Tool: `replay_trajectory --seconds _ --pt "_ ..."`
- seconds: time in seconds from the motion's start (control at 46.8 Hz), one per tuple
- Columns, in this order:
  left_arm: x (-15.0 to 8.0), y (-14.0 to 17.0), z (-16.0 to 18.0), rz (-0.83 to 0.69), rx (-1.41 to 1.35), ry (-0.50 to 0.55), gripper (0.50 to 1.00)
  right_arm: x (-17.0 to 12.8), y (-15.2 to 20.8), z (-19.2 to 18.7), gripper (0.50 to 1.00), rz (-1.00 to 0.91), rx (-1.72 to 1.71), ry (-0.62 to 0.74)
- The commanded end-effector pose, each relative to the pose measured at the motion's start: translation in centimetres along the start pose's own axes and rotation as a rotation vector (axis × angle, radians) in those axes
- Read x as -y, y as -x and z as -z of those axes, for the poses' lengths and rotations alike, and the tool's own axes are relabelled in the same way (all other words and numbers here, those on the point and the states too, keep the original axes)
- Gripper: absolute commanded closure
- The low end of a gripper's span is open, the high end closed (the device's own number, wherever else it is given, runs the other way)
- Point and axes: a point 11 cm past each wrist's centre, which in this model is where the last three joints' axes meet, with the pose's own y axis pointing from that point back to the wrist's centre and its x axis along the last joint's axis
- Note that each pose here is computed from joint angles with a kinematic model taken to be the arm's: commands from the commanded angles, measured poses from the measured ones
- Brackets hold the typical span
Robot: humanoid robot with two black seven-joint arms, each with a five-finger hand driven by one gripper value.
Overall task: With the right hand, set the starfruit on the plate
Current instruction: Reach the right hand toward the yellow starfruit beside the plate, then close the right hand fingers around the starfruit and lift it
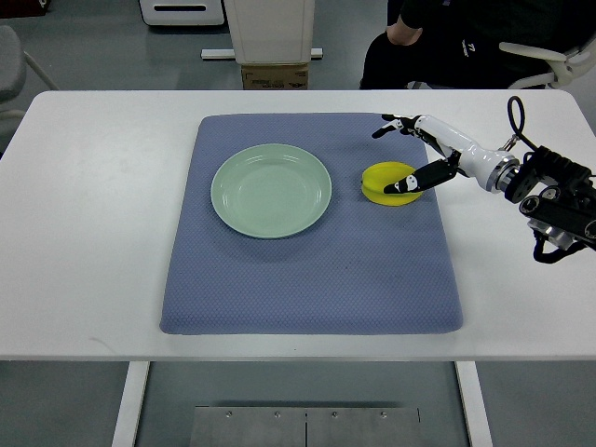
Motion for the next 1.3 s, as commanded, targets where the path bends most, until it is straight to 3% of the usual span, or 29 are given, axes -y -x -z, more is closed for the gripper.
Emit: replay_trajectory --seconds 0.0,0.748,1.283 --pt "0.0 0.0 0.0 0.0 0.0 -0.001 0.5 -0.2 0.3 -0.6 0.5 0.01 -0.022 0.018" --pt "0.0 0.0 0.0 0.0 -0.002 0.0 0.5 -0.2 1.1 -3.1 0.502 -0.018 -0.106 0.109" --pt "0.0 0.0 0.0 0.0 0.0 0.001 0.5 0.0 1.9 -4.1 0.594 -0.014 -0.109 0.138"
